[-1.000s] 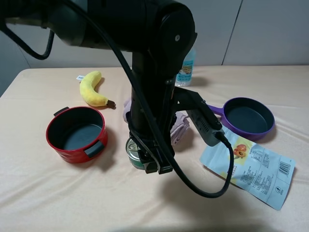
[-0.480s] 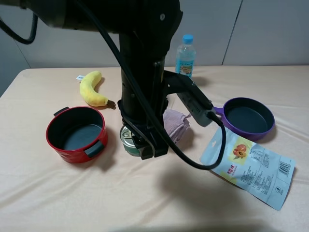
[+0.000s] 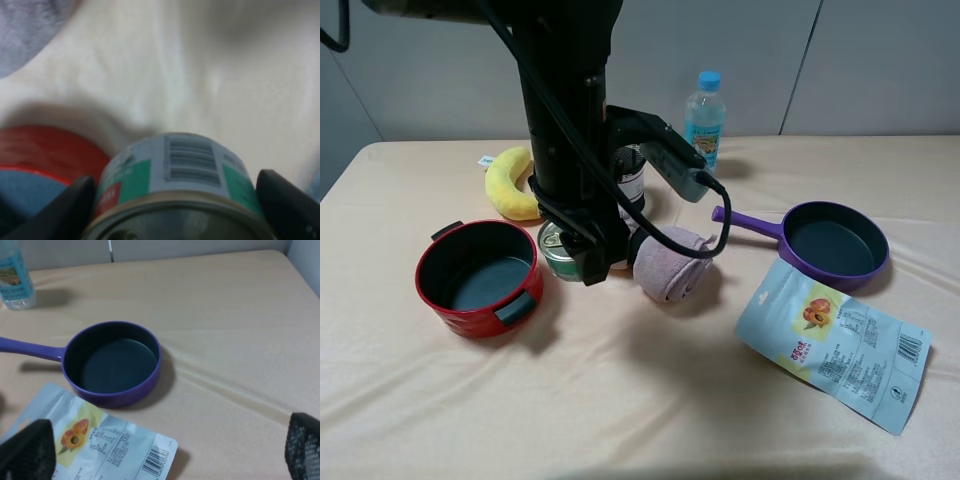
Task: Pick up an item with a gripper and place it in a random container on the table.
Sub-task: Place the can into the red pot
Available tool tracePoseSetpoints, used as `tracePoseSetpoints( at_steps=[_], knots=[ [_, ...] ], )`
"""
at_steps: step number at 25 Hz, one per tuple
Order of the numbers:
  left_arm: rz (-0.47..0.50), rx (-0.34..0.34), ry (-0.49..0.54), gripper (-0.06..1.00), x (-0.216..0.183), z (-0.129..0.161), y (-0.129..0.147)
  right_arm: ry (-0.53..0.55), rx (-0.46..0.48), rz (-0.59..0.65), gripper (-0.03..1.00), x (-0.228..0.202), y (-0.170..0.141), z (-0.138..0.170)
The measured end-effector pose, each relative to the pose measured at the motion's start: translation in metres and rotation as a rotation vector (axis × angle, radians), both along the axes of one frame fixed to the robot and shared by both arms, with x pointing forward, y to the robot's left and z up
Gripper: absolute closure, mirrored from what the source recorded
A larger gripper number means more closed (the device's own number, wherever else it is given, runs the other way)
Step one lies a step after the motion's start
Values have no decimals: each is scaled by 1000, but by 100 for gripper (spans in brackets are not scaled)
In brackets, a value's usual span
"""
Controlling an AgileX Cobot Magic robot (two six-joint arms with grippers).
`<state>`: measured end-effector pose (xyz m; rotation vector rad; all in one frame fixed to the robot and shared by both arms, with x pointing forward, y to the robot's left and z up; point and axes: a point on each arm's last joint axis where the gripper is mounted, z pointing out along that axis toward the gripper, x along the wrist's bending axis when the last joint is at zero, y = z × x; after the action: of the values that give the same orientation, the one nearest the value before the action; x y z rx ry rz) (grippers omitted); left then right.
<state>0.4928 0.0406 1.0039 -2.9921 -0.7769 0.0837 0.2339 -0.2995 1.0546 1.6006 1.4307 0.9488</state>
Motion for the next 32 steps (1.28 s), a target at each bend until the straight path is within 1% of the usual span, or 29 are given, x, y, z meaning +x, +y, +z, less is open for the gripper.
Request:
tracePoseSetpoints(
  at_steps=[6,8,15,21,24,32],
  knots=[
    [62,15,30,29,7,-5,22,0,0,0,27,0,0,0],
    [83,21,38,29,5,-5,34,0,0,0,27,0,0,0],
    [195,-18,2,29,-1,-3,83,0,0,0,27,0,0,0],
    [279,-11,2,29,1,-9,114,0,0,0,27,0,0,0],
    [296,-11,-21,29,5,-12,120,0,0,0,27,0,0,0],
    [285,11,-102,29,6,-28,127,0,0,0,27,0,0,0]
  ],
)
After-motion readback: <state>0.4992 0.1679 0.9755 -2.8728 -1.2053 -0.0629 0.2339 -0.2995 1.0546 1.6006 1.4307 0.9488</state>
